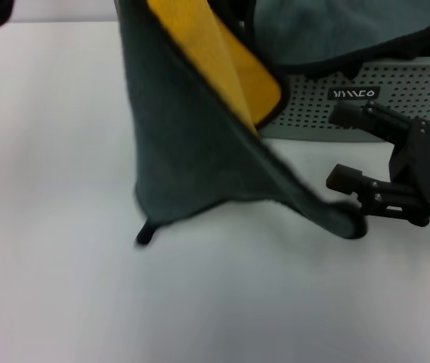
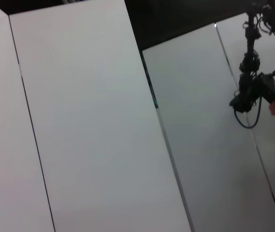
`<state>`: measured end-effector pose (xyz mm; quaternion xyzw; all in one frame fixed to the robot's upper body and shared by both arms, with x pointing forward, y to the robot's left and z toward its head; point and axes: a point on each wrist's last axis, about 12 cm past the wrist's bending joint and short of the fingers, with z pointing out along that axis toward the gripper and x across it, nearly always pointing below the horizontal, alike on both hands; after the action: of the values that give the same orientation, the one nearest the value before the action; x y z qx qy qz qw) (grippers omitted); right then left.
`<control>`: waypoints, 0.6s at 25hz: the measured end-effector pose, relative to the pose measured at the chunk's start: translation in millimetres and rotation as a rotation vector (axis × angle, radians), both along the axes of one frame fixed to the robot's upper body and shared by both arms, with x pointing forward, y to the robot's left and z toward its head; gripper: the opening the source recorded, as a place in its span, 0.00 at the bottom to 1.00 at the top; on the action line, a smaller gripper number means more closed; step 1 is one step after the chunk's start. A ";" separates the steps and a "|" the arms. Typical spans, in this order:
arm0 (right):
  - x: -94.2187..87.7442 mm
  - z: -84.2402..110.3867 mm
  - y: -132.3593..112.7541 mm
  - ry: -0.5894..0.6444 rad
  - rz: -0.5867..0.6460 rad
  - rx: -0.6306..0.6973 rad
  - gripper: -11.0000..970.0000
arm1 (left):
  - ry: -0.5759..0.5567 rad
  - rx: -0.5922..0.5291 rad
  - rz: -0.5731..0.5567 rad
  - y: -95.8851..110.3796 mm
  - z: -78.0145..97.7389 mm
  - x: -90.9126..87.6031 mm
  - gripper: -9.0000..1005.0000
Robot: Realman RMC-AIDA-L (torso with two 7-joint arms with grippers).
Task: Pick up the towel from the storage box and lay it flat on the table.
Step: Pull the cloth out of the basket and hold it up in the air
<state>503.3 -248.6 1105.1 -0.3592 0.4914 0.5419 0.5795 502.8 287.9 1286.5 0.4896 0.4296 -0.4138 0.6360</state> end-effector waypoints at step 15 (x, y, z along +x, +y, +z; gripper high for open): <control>10.4 -8.1 8.3 0.020 -0.046 -0.080 0.78 | -0.016 0.087 -0.097 -11.0 -1.1 -2.6 0.02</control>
<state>513.6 -240.3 1097.0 -0.3655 0.5264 0.5118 0.5721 500.2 276.9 1285.4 0.5404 0.4178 -0.4213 0.5967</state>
